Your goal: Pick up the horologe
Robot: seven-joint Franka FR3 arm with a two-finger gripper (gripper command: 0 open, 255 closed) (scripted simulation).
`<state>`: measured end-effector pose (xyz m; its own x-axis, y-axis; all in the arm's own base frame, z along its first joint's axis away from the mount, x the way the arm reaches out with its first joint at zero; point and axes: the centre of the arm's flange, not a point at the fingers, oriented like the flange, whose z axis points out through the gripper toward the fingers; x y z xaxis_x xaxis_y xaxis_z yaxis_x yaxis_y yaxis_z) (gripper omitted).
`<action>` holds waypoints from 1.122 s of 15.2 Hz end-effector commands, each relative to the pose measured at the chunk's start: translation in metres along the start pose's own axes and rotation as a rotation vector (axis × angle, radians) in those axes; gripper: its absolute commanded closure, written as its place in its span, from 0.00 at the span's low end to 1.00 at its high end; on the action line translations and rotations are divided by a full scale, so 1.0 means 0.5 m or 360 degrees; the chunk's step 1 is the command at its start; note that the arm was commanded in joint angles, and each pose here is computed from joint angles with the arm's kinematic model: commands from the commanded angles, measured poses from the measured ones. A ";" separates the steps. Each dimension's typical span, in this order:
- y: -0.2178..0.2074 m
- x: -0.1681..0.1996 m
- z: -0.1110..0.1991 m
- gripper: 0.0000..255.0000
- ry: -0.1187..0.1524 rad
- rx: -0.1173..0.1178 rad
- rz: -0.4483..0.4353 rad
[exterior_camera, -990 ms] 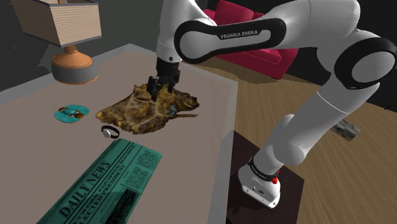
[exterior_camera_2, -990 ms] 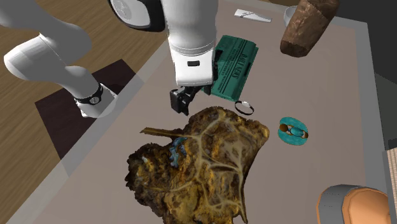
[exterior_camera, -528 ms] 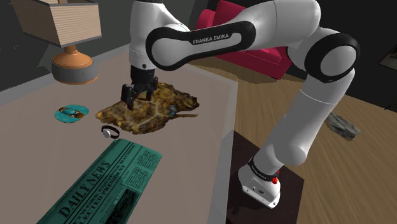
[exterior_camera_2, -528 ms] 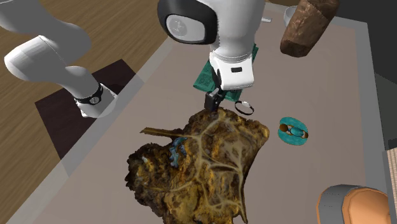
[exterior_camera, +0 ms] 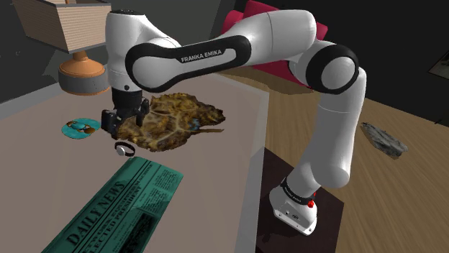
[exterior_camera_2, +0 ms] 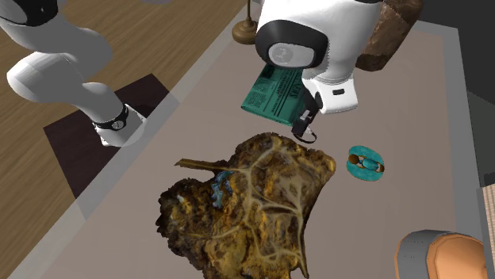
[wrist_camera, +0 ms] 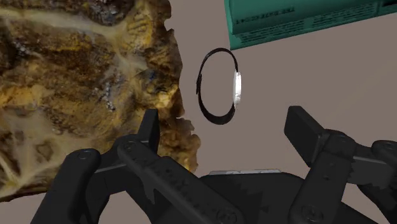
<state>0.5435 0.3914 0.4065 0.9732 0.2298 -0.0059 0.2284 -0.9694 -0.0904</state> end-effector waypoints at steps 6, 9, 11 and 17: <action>-0.045 0.028 0.061 0.00 -0.0011 0.0019 -0.0026; -0.041 0.028 0.099 0.00 -0.0011 0.0019 -0.0026; -0.041 0.028 0.099 0.00 -0.0011 0.0019 -0.0026; -0.041 0.028 0.099 1.00 -0.0010 0.0019 -0.0026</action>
<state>0.5512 0.4185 0.3590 0.9693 0.2458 -0.0105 0.2435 -0.9645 -0.1024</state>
